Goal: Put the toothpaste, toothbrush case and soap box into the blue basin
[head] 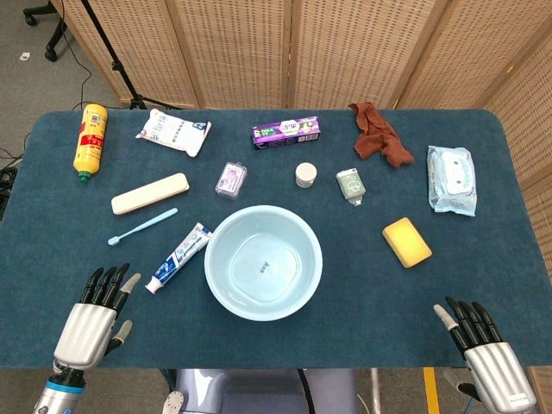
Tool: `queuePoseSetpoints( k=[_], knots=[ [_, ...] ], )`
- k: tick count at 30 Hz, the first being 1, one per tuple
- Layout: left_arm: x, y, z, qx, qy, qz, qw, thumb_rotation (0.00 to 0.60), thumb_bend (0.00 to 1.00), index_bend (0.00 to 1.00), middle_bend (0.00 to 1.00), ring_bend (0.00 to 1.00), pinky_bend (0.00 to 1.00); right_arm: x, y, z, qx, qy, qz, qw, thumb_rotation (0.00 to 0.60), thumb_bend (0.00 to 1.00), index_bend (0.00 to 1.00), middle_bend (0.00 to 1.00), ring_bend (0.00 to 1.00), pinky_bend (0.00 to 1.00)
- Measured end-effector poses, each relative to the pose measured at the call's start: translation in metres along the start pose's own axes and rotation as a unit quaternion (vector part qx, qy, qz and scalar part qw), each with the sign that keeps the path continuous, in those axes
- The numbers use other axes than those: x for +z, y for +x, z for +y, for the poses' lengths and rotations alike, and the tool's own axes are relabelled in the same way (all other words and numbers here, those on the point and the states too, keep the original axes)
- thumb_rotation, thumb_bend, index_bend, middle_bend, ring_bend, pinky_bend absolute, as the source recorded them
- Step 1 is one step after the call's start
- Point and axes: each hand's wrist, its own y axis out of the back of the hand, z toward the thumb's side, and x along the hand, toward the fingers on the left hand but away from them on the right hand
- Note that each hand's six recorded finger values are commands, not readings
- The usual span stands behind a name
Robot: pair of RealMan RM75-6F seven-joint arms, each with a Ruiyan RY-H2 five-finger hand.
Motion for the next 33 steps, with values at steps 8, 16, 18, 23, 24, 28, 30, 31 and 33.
queuePoseSetpoints(
  k=[8, 16, 18, 23, 24, 28, 30, 31, 33],
  knots=[
    [0.0019, -0.0023, 0.0020, 0.003, 0.001, -0.002, 1.0000, 0.600, 0.33, 0.00, 0.00, 0.00, 0.02, -0.0002, 0.0021, 0.0021, -0.003, -0.001, 0.002, 1.0000, 0.600, 0.13, 0.00, 0.00, 0.00, 0.00],
    [0.0024, -0.0040, 0.0056, 0.009, -0.002, -0.003, 1.0000, 0.600, 0.33, 0.00, 0.00, 0.00, 0.02, 0.0023, 0.0034, 0.0032, -0.004, -0.003, 0.007, 1.0000, 0.600, 0.13, 0.00, 0.00, 0.00, 0.00],
    [0.0009, -0.0035, 0.0049, 0.008, -0.002, -0.001, 1.0000, 0.600, 0.33, 0.00, 0.00, 0.00, 0.02, 0.0030, 0.0032, 0.0034, -0.006, -0.003, 0.007, 1.0000, 0.600, 0.13, 0.00, 0.00, 0.00, 0.00],
    [-0.0039, -0.0005, 0.0044, 0.004, -0.006, 0.005, 1.0000, 0.600, 0.33, 0.00, 0.00, 0.00, 0.02, 0.0038, 0.0021, -0.0012, 0.002, 0.002, 0.006, 1.0000, 0.600, 0.13, 0.00, 0.00, 0.00, 0.00],
    [-0.0037, -0.0006, 0.0045, 0.005, -0.006, 0.004, 1.0000, 0.600, 0.33, 0.00, 0.00, 0.00, 0.02, 0.0041, 0.0020, -0.0017, 0.003, 0.002, 0.007, 1.0000, 0.600, 0.13, 0.00, 0.00, 0.00, 0.00],
    [-0.0025, -0.0007, 0.0039, 0.004, -0.004, 0.003, 1.0000, 0.600, 0.33, 0.00, 0.00, 0.00, 0.02, 0.0037, 0.0025, 0.0001, 0.001, -0.001, 0.008, 1.0000, 0.600, 0.13, 0.00, 0.00, 0.00, 0.00],
    [-0.0016, -0.0007, 0.0028, 0.002, -0.003, 0.002, 1.0000, 0.600, 0.33, 0.00, 0.00, 0.00, 0.02, 0.0029, 0.0027, 0.0011, -0.001, -0.001, 0.007, 1.0000, 0.600, 0.13, 0.00, 0.00, 0.00, 0.00],
    [-0.0010, -0.0006, 0.0023, 0.001, -0.002, 0.001, 1.0000, 0.600, 0.33, 0.00, 0.00, 0.00, 0.02, 0.0025, 0.0029, 0.0016, -0.001, -0.002, 0.006, 1.0000, 0.600, 0.13, 0.00, 0.00, 0.00, 0.00],
    [-0.0004, -0.0005, 0.0023, 0.001, -0.003, 0.001, 1.0000, 0.600, 0.33, 0.00, 0.00, 0.00, 0.02, 0.0022, 0.0031, 0.0023, -0.002, -0.002, 0.006, 1.0000, 0.600, 0.13, 0.00, 0.00, 0.00, 0.00]
  ],
)
